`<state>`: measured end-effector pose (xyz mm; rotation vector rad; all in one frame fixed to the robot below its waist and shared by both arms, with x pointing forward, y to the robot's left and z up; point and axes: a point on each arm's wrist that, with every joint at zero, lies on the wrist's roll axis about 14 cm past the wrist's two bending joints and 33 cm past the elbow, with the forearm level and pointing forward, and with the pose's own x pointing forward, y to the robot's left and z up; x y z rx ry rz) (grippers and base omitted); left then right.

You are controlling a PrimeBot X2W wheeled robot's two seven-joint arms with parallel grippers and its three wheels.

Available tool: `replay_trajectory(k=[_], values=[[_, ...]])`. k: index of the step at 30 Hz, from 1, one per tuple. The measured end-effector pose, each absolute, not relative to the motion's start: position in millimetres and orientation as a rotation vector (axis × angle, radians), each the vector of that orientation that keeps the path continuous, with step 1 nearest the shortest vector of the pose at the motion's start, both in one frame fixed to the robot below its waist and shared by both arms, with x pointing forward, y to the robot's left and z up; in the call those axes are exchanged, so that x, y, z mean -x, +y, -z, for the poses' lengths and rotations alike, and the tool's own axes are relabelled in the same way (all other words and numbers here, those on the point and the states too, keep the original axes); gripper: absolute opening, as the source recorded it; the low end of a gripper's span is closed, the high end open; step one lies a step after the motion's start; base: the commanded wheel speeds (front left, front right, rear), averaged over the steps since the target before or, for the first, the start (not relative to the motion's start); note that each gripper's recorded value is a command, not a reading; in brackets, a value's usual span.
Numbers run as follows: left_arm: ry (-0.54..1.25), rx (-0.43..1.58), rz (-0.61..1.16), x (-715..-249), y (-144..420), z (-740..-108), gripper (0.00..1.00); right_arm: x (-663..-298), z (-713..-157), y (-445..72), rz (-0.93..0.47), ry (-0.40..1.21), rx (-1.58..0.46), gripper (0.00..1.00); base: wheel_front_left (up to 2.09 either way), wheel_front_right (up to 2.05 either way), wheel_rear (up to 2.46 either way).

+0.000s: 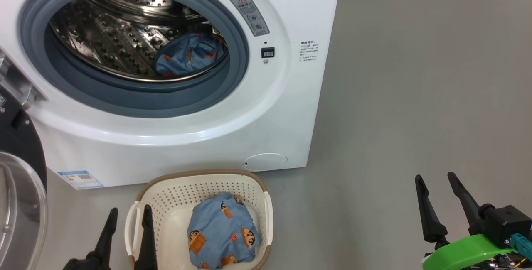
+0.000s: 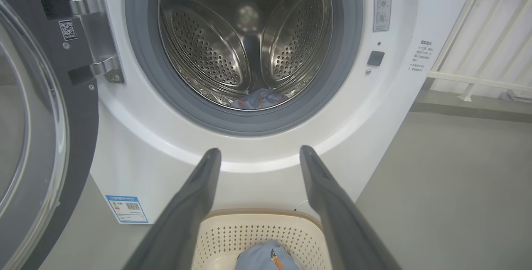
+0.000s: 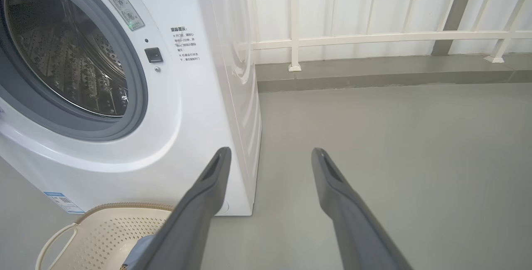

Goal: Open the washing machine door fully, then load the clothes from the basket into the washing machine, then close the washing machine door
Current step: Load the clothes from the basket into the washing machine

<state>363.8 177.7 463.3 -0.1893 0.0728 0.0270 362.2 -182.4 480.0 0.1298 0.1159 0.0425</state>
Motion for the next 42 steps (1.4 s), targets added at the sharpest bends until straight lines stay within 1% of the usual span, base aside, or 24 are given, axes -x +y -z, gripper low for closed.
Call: replay_trajectory(k=[9, 13, 20, 24, 32, 36, 42], values=[[0.108, 0.176, -0.040, -361.0, 180.1, -452.2, 1.00, -364.6, -479.2, -178.4, -0.055, 0.122, -0.130, 1.00, 0.00, 0.00, 0.00], [0.124, 0.167, -0.016, -366.2, 172.4, -447.2, 1.00, -366.9, -478.7, -176.8, -0.061, 0.124, -0.131, 1.00, 0.00, 0.00, 0.00], [0.214, 0.151, 0.027, -377.0, 159.9, -421.8, 1.00, -371.6, -474.9, -172.0, -0.075, 0.138, -0.133, 1.00, 0.00, 0.00, 0.00], [0.311, 0.152, 0.053, -386.5, 151.5, -396.7, 1.00, -376.6, -472.2, -170.1, -0.080, 0.147, -0.133, 1.00, 0.00, 0.00, 0.00], [0.538, 0.162, 0.062, -410.1, 144.4, -341.3, 1.00, -399.8, -466.1, -170.5, -0.078, 0.158, -0.133, 1.00, 0.00, 0.00, 0.00], [0.676, 0.176, 0.059, -424.7, 140.2, -307.3, 1.00, -416.2, -454.2, -174.4, -0.065, 0.178, -0.131, 1.00, 0.00, 0.00, 0.00], [0.821, 0.207, 0.060, -439.4, 132.9, -267.8, 1.00, -433.4, -434.2, -182.6, -0.038, 0.200, -0.141, 1.00, 0.00, 0.00, 0.00]])
